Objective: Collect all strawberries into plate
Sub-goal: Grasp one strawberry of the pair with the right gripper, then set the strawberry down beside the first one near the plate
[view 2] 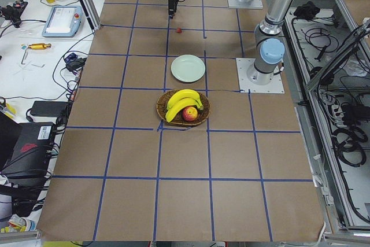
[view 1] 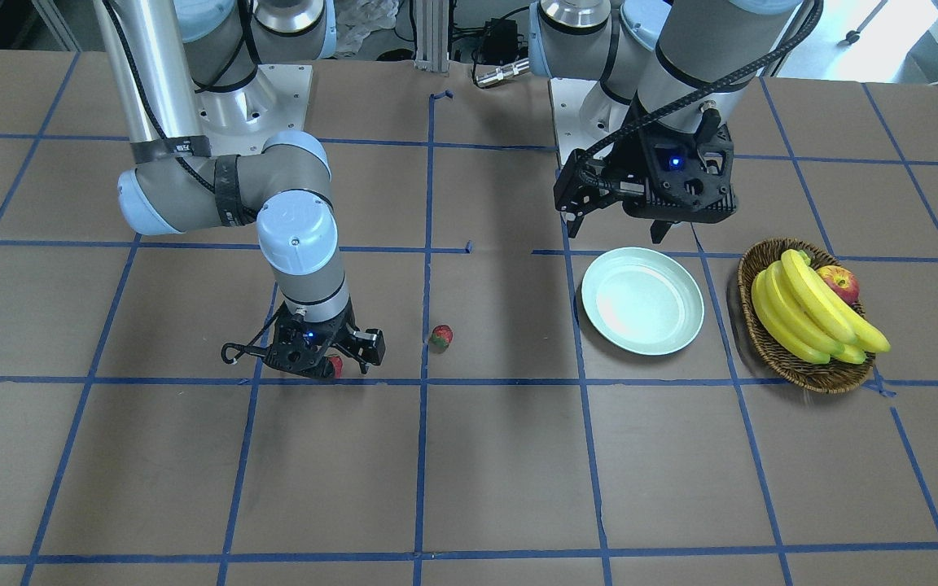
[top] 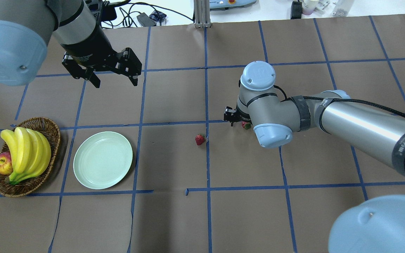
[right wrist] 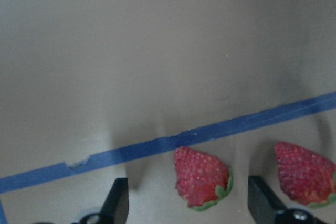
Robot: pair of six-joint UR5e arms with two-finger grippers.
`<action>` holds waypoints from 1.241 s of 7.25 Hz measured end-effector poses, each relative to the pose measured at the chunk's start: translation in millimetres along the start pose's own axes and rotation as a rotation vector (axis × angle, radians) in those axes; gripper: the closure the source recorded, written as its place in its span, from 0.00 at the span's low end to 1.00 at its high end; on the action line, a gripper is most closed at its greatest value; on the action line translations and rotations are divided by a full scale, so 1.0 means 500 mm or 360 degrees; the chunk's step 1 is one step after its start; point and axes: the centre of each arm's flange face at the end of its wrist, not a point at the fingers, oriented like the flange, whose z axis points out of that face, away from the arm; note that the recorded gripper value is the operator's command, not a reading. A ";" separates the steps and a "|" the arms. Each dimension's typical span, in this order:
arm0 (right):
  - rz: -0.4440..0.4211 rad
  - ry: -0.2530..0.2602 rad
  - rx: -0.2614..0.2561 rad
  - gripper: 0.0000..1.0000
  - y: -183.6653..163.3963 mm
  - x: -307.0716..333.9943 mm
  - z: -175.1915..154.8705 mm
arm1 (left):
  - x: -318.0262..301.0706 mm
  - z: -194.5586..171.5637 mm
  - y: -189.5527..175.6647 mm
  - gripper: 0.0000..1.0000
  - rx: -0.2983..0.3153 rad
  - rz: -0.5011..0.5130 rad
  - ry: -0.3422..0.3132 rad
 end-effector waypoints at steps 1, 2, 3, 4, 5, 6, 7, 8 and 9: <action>0.0000 0.0001 -0.0003 1.00 0.002 0.001 0.003 | 0.000 0.001 0.000 0.00 -0.0001 0.0000 0.0000; 0.0002 0.0000 -0.0001 1.00 0.002 0.001 0.003 | 0.000 0.001 0.000 0.00 -0.0002 0.0000 0.0000; 0.0006 -0.0005 0.0008 1.00 -0.001 0.000 -0.002 | 0.000 0.001 0.000 0.00 -0.0003 0.0000 0.0000; 0.0009 -0.0015 0.0029 1.00 -0.005 -0.005 -0.014 | 0.000 0.002 0.000 0.00 -0.0004 0.0000 0.0000; 0.0008 -0.0032 0.0056 1.00 -0.003 -0.023 -0.030 | 0.000 0.002 0.000 0.00 -0.0004 0.0000 0.0000; 0.0007 -0.0062 0.0093 1.00 0.020 -0.069 -0.057 | 0.001 0.003 0.000 0.00 -0.0004 0.0001 0.0000; 0.0012 -0.0100 0.0125 1.00 0.061 -0.136 -0.084 | 0.001 0.002 0.000 0.00 -0.0003 0.0002 0.0000; 0.0004 -0.0136 0.0139 1.00 0.113 -0.203 -0.102 | 0.001 0.001 0.001 0.00 -0.0001 0.0002 0.0000; -0.0025 -0.0167 0.0130 1.00 0.169 -0.260 -0.110 | 0.001 0.001 0.001 0.00 0.0000 0.0000 0.0000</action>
